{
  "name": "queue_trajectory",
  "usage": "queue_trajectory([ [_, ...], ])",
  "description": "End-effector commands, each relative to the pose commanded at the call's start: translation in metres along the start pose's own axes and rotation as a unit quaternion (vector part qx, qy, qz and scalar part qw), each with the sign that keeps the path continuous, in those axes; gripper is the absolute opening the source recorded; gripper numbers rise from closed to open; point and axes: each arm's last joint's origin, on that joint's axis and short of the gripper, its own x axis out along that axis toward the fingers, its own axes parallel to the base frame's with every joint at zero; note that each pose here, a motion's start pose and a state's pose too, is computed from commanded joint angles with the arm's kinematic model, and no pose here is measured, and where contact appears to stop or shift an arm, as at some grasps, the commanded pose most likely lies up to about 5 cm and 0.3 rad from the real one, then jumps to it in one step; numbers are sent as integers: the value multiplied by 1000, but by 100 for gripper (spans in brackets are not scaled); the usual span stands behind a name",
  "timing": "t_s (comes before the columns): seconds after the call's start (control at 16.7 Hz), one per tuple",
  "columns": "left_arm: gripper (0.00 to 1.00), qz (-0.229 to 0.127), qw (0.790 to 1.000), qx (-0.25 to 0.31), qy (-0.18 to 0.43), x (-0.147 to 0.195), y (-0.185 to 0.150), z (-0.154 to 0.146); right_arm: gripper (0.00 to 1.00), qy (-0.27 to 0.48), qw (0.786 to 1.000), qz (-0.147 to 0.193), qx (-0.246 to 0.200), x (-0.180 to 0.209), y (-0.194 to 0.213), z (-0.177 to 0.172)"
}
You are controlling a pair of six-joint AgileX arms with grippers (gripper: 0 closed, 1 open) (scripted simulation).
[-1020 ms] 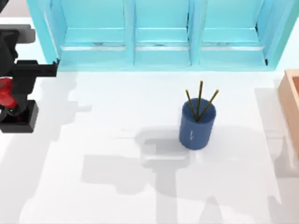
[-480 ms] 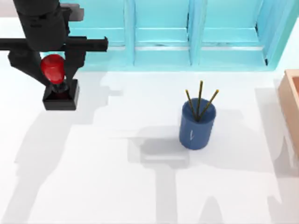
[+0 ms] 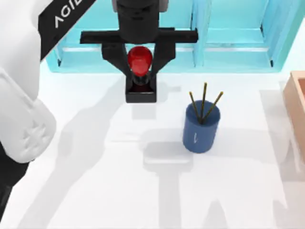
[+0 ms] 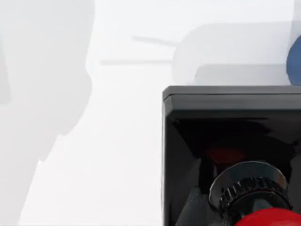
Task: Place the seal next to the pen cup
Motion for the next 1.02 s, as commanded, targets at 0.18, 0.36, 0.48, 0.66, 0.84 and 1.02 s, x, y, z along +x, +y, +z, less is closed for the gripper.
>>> queue_trajectory([
  [0.18,0,2,1000,-1,-1,6,-26,-7,100,0,1000,0,0,0,0,0],
  [0.36,0,2,1000,-1,-2,7,-30,-9,100,0,1000,0,0,0,0,0],
  [0.48,0,2,1000,-2,-2,8,-29,-8,100,0,1000,0,0,0,0,0],
  [0.66,0,0,1000,-1,-6,8,-29,-8,100,0,1000,0,0,0,0,0],
  [0.84,0,4,1000,0,0,19,-30,-9,100,0,1000,0,0,0,0,0],
  [1.02,0,2,1000,-1,-2,22,-30,-9,100,0,1000,0,0,0,0,0],
])
